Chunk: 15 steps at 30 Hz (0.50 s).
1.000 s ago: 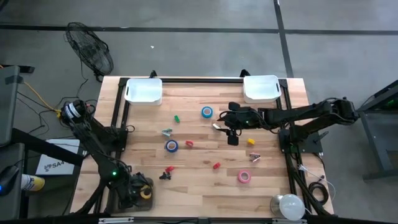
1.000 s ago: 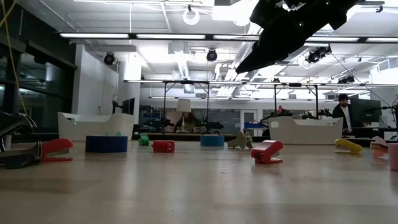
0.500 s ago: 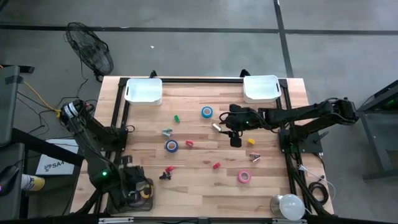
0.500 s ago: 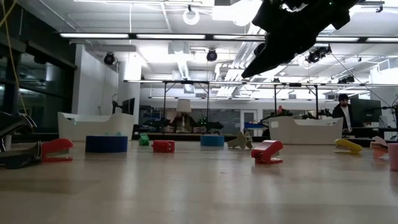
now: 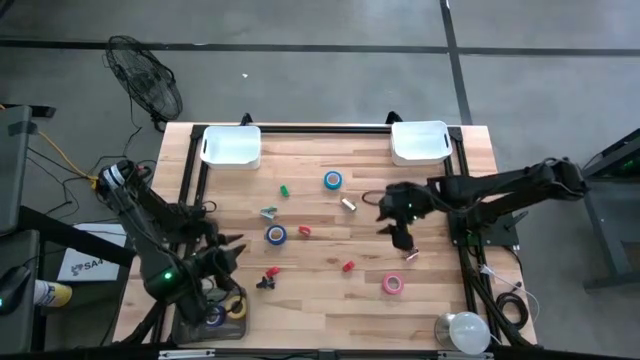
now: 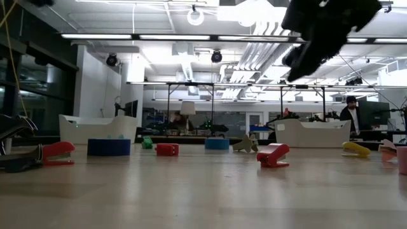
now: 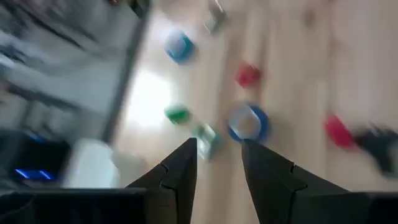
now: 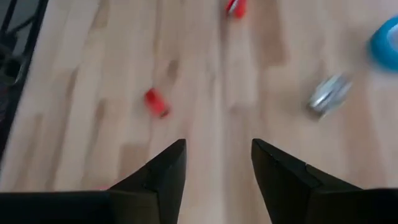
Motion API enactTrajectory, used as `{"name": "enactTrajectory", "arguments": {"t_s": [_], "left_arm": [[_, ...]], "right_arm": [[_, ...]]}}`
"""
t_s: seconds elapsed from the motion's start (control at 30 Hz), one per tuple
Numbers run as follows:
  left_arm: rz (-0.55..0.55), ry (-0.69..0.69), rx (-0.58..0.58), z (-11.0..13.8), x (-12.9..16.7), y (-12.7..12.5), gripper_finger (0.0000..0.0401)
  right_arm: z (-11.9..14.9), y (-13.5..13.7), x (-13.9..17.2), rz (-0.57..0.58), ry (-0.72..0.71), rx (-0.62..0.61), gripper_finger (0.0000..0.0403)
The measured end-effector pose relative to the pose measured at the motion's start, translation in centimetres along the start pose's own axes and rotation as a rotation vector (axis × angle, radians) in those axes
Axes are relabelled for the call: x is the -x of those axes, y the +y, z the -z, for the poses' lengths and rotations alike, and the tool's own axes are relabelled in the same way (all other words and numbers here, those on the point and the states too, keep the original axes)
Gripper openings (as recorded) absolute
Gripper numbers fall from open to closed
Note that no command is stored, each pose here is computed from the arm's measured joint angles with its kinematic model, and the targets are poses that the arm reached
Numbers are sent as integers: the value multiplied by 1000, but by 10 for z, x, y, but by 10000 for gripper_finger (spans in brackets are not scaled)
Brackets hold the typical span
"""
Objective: Pick and place Stapler, Stapler remover, tape
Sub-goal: Put the pink tape into the black bin
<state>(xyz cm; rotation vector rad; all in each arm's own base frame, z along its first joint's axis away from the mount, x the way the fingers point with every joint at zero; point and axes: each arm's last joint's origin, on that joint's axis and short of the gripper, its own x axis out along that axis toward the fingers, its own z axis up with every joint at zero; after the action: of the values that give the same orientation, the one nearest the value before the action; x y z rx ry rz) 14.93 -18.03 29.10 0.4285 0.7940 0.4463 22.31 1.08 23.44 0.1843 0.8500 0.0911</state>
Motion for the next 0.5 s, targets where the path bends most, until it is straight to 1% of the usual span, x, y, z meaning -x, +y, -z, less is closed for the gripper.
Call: {"name": "enactTrajectory", "arguments": {"t_s": [0.1,0.17,0.23,0.3,0.37,0.43,0.5], "left_arm": [[-68,-48,-47,-8,-9,7,124],[-92,-24,-73,-14,-19,11,124],[-97,10,-96,-22,-32,13,124],[-78,29,-126,-32,-46,15,124],[-15,32,-158,-47,-61,15,124],[48,-5,-198,-63,-75,16,124],[98,-70,-235,-79,-86,19,124]], "right_arm": [[8,12,0,-32,87,-38,167],[11,22,3,-49,142,-69,162],[11,32,7,-58,166,-83,157],[9,42,10,-53,168,-87,153],[8,51,13,-59,165,-91,150],[9,57,15,-62,173,-109,150],[13,63,15,-58,191,-131,150]]}}
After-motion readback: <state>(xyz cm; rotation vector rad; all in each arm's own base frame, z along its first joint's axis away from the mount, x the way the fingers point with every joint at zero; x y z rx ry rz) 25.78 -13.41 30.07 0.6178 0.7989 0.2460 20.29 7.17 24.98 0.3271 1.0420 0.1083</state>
